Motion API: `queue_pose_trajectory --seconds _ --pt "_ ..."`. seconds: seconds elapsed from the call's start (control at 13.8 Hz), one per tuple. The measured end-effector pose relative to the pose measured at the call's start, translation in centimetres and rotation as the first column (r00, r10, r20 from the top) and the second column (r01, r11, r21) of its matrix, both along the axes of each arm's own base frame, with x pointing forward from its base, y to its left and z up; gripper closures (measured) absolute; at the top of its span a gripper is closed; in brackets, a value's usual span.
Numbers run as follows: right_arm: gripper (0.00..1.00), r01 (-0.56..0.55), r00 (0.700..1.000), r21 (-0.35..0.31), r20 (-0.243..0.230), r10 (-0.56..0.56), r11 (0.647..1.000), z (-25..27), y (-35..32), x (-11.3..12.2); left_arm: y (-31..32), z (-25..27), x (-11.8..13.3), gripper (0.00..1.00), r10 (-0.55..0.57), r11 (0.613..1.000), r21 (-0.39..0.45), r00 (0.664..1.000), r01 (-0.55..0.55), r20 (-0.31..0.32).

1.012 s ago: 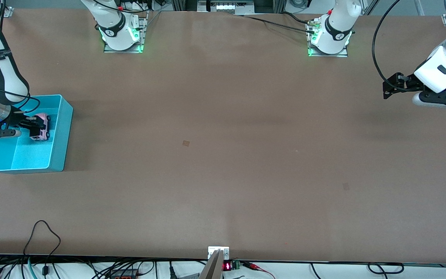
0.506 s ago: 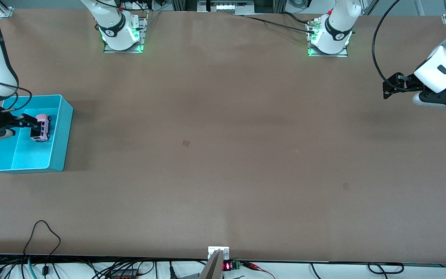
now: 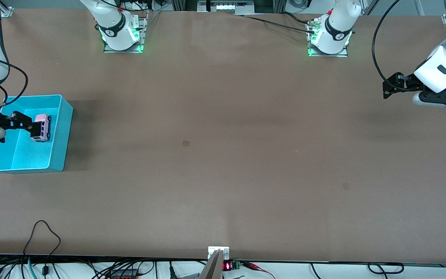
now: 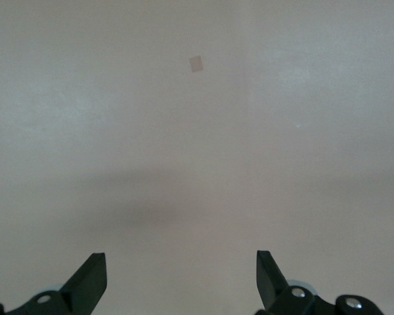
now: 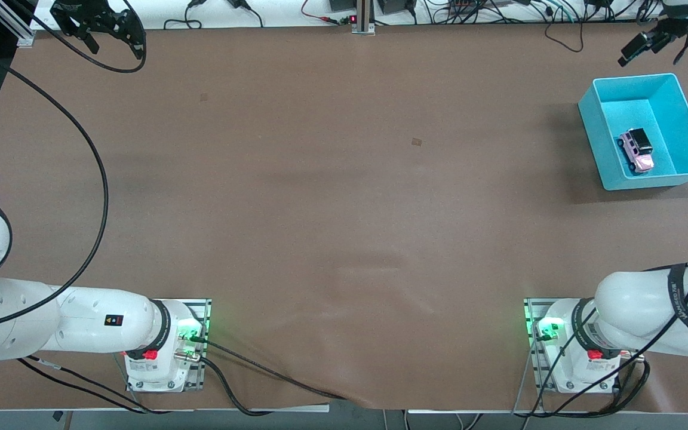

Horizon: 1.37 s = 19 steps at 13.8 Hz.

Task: Wind and store pink jeep toy

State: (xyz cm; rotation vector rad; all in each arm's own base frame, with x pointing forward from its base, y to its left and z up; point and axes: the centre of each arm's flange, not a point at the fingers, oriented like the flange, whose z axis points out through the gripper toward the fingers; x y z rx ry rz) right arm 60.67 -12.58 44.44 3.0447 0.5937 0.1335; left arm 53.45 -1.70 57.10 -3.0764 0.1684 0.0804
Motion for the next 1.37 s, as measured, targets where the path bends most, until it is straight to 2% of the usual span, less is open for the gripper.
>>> queue_pose_trajectory --seconds 0.14,0.36,0.58,0.65,0.87,1.08,1.37 --pt "0.00 0.038 0.999 0.009 0.004 -0.038 0.999 1.6 2.9 0.4 0.0 0.0 0.0 0.00 0.000 1.000 0.000 1.000 0.000 0.000" --pt "0.00 0.115 0.993 0.020 0.020 -0.115 0.993 4.7 6.5 -0.2 0.0 0.0 0.0 0.00 0.000 1.000 0.000 1.000 0.000 0.000" --pt "0.00 0.131 0.989 0.031 0.060 -0.133 0.991 8.5 10.5 -1.4 0.0 0.0 0.0 0.00 0.000 1.000 0.000 1.000 0.000 -0.001" --pt "0.00 0.169 0.984 0.037 0.051 -0.171 0.985 9.4 11.5 -2.0 0.0 0.0 0.0 0.00 0.000 1.000 0.000 1.000 0.000 -0.002" --pt "0.00 0.331 0.944 0.044 -0.003 -0.331 0.943 11.5 13.9 -4.2 0.0 0.0 -0.1 0.00 0.000 1.000 0.000 1.000 0.000 -0.006" --pt "0.00 0.356 0.934 0.036 -0.024 -0.356 0.934 13.8 16.0 -6.4 0.0 -0.1 -0.1 0.00 0.000 1.000 0.000 1.000 0.000 -0.009" --pt "0.00 0.348 0.937 0.041 -0.005 -0.348 0.937 16.2 16.6 -8.1 0.0 -0.1 -0.1 0.00 0.000 1.000 0.000 1.000 0.000 -0.009"
